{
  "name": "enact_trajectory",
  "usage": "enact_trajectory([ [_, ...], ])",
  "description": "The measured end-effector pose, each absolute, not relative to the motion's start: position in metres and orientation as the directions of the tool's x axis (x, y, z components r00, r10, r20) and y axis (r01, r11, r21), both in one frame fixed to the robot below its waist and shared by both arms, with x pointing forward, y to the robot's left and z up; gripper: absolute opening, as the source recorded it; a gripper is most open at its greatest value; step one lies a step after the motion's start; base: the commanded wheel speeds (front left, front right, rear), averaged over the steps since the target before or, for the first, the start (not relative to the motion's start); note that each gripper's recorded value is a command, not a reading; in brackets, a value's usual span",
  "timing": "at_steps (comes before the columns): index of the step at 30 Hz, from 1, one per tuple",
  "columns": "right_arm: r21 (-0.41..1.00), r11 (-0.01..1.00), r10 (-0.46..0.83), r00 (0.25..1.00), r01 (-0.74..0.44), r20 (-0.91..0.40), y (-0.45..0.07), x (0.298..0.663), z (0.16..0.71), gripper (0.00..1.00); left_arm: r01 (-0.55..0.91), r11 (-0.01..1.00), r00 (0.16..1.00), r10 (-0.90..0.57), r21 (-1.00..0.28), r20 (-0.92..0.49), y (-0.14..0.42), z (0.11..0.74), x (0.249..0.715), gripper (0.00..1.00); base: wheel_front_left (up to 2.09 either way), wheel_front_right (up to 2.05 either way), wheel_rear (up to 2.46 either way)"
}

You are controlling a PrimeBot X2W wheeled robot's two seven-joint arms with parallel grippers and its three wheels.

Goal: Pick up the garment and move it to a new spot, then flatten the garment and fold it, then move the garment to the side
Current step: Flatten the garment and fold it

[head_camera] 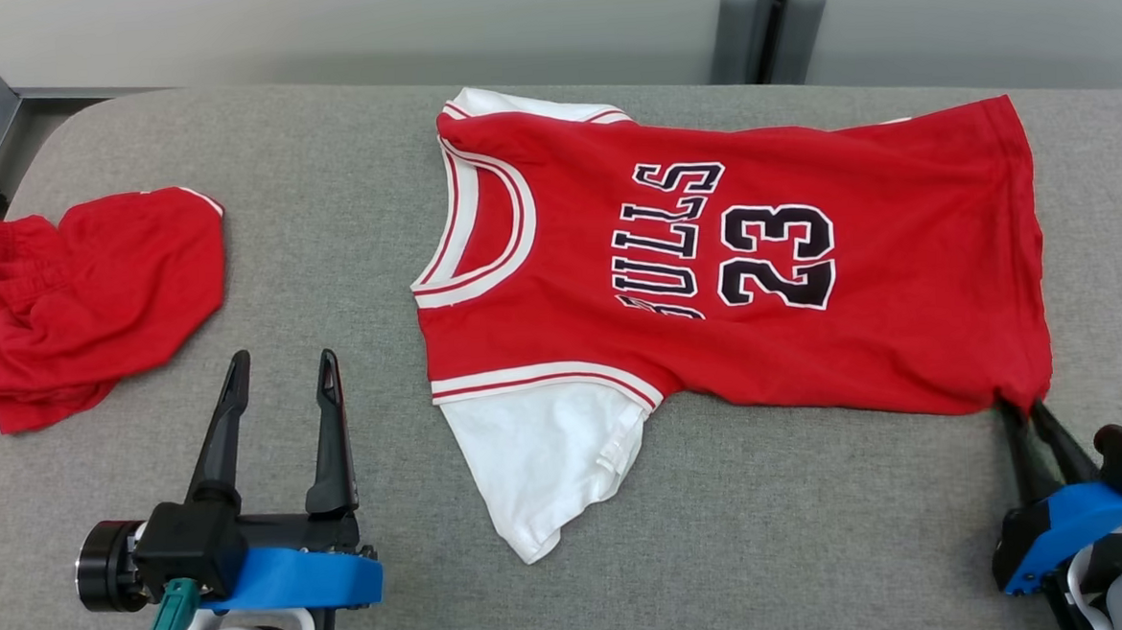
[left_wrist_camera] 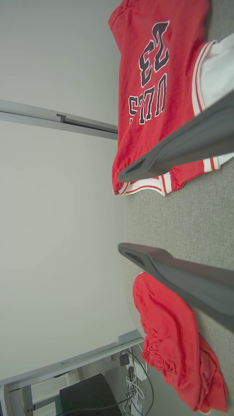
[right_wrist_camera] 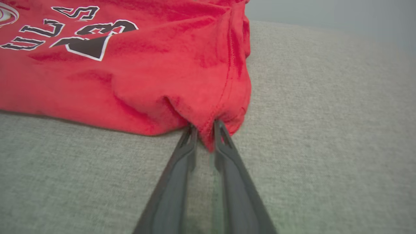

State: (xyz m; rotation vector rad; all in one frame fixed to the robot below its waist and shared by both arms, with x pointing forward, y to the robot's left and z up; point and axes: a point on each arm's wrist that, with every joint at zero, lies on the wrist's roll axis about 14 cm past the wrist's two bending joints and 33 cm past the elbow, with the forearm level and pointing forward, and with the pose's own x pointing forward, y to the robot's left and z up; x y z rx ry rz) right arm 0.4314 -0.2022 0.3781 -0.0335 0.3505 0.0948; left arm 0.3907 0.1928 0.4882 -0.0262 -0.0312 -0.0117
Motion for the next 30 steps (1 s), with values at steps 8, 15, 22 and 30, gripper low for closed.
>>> enact_trajectory([
  [8,-0.007,0.996,0.086,0.952,-0.092,-0.295,-0.204,0.432,0.392,0.0,0.028,0.999,0.999,-0.027,-0.032,0.034,0.186,0.489,0.391,1.0,0.0,0.0,0.0],
  [15,0.031,0.997,0.075,0.97,-0.07,-0.233,-0.21,0.402,0.42,0.0,0.078,0.996,0.996,-0.076,-0.042,0.054,0.169,0.495,0.393,1.0,0.0,0.0,0.0],
  [22,0.07,0.997,0.05,0.951,-0.03,-0.306,-0.216,0.35,0.431,0.0,0.123,0.991,0.991,-0.12,-0.049,0.061,0.154,0.496,0.397,1.0,0.0,0.0,0.0],
  [30,0.112,0.994,0.052,0.871,0.004,-0.489,-0.209,0.299,0.421,0.42,0.139,0.989,0.989,-0.136,-0.052,0.059,0.148,0.495,0.401,1.0,0.0,0.0,0.0],
])
